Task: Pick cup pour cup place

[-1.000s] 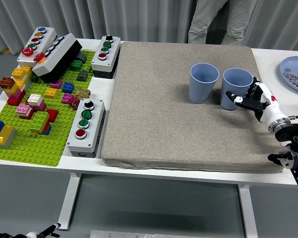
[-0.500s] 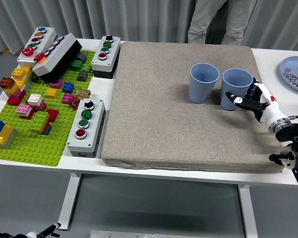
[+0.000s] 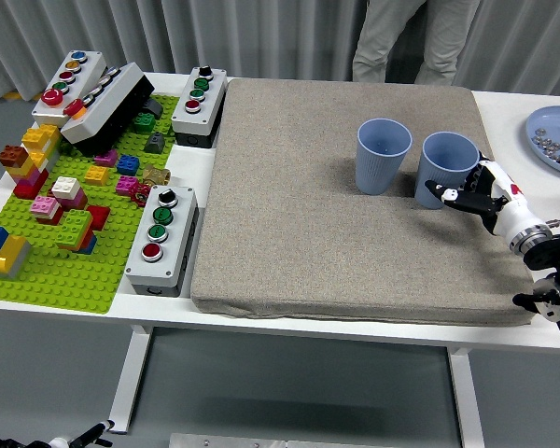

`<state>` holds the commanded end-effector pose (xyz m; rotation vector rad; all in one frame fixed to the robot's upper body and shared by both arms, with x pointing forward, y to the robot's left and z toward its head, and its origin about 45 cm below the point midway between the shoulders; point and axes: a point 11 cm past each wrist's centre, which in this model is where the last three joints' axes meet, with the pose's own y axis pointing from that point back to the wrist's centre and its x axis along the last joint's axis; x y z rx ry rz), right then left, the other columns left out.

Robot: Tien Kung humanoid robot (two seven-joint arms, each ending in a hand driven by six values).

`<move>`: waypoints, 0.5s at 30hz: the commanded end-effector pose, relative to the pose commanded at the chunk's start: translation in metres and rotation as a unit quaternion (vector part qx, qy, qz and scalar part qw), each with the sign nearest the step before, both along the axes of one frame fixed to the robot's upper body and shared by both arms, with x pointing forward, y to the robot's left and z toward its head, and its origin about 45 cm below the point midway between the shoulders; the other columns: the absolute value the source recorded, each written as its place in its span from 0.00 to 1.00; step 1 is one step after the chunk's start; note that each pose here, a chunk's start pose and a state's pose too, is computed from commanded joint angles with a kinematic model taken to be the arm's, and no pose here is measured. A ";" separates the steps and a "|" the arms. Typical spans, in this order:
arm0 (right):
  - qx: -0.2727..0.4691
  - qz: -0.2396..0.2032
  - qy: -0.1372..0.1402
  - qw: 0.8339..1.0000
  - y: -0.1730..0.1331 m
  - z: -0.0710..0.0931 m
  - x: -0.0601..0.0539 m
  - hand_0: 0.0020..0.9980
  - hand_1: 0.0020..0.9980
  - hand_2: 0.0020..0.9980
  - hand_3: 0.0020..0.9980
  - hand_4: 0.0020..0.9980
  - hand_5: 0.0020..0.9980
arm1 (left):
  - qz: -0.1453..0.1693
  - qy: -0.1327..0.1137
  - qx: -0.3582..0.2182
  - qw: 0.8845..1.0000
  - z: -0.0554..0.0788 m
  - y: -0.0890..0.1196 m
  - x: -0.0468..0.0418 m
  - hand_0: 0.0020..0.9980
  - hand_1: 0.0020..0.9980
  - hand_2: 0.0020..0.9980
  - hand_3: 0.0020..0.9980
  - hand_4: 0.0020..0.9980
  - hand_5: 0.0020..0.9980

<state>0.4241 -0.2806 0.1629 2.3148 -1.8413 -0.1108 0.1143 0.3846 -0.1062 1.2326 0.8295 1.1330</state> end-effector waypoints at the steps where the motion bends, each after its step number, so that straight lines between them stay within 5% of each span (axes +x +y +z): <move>1: 0.000 0.000 0.000 1.000 -0.001 0.000 0.000 0.99 0.95 1.00 1.00 0.80 0.06 | 0.000 0.000 0.000 1.000 0.000 0.000 -0.0002 0.84 0.84 0.87 0.80 0.64 1.00; 15: -0.015 0.003 0.008 1.000 -0.015 -0.003 -0.016 1.00 0.95 1.00 1.00 0.80 0.07 | 0.005 0.004 0.000 1.000 -0.001 0.001 -0.0062 0.84 0.84 0.87 0.80 0.64 1.00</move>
